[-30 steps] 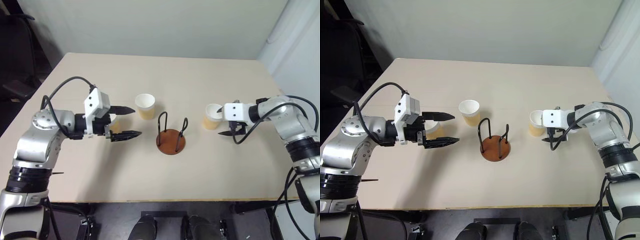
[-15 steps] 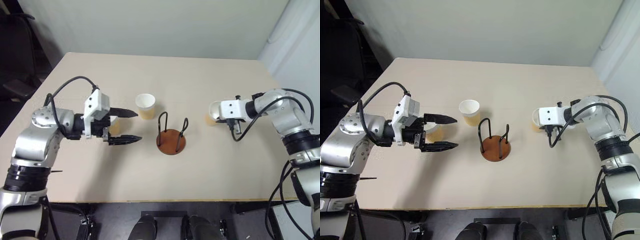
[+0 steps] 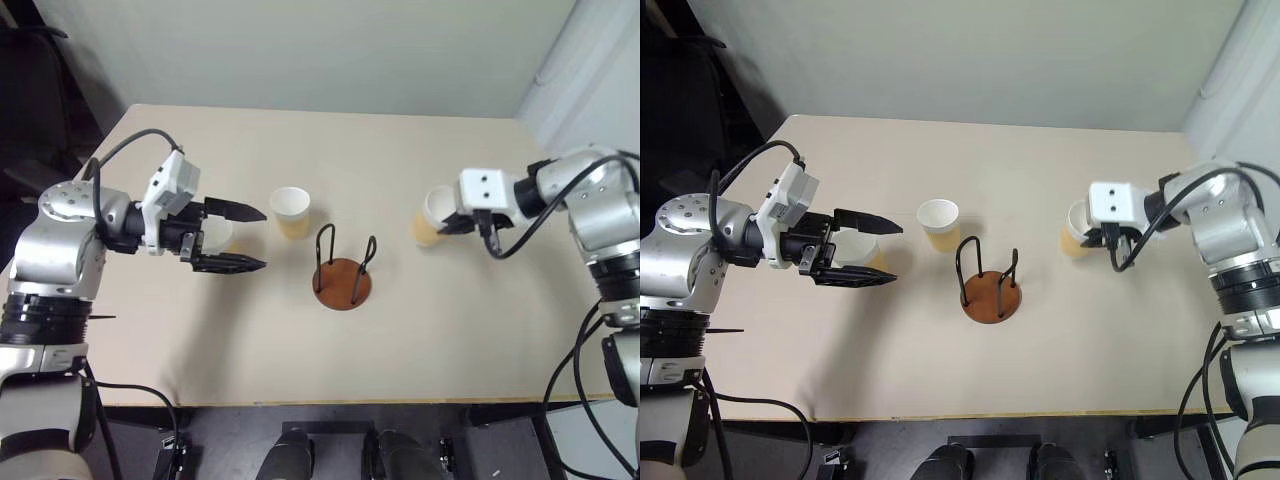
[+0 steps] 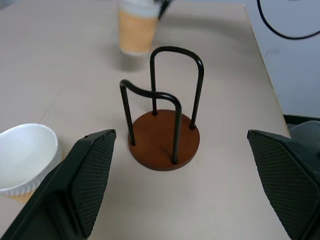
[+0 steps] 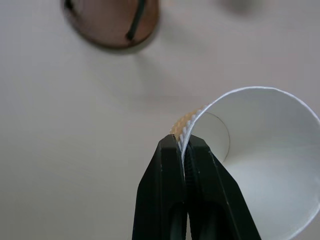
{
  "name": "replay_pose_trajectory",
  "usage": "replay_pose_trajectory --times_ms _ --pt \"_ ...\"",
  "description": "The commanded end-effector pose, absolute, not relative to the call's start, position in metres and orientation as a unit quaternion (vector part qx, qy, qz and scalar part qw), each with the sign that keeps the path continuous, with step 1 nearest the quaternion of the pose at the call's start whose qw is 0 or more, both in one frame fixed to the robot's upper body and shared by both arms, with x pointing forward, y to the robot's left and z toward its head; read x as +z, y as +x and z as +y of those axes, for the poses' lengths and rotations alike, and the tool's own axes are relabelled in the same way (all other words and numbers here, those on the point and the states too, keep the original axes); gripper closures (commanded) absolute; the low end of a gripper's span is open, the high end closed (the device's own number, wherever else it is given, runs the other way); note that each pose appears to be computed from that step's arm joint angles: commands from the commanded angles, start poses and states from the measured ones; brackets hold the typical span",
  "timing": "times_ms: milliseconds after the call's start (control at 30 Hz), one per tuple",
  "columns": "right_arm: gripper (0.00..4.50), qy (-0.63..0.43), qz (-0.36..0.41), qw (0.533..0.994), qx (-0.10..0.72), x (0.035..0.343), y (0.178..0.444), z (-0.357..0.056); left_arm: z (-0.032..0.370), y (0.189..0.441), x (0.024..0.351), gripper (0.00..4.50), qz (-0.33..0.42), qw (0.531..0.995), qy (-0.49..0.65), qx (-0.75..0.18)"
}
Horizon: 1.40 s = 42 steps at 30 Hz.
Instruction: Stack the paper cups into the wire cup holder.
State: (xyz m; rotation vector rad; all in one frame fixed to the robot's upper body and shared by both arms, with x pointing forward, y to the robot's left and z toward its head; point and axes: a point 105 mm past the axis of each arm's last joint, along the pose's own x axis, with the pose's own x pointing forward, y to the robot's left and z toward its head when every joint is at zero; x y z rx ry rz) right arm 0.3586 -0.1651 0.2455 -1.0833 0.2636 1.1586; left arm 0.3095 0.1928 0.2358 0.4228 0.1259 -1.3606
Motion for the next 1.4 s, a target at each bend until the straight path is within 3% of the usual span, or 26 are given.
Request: replay_pose_trajectory --times_ms 33,267,467,900,1400 --pt "4.44 -0.477 0.063 0.715 0.508 0.290 0.345 -0.159 0.196 0.308 0.248 0.00 0.038 0.750 0.214 -0.624" --pt "4.44 -0.430 0.018 0.720 0.545 0.318 0.315 -0.128 0.203 0.315 0.252 0.00 0.035 0.755 0.222 -0.616" --pt "4.44 -0.382 0.002 0.713 0.588 0.321 0.294 -0.099 0.200 0.318 0.251 0.00 0.033 0.751 0.224 -0.620" --pt "4.44 -0.385 0.012 0.696 0.606 0.296 0.305 -0.079 0.200 0.317 0.247 0.00 0.035 0.752 0.225 -0.619" --pt "4.44 -0.428 0.031 0.640 0.637 0.277 0.293 -0.067 0.202 0.316 0.244 0.00 0.041 0.754 0.225 -0.616"
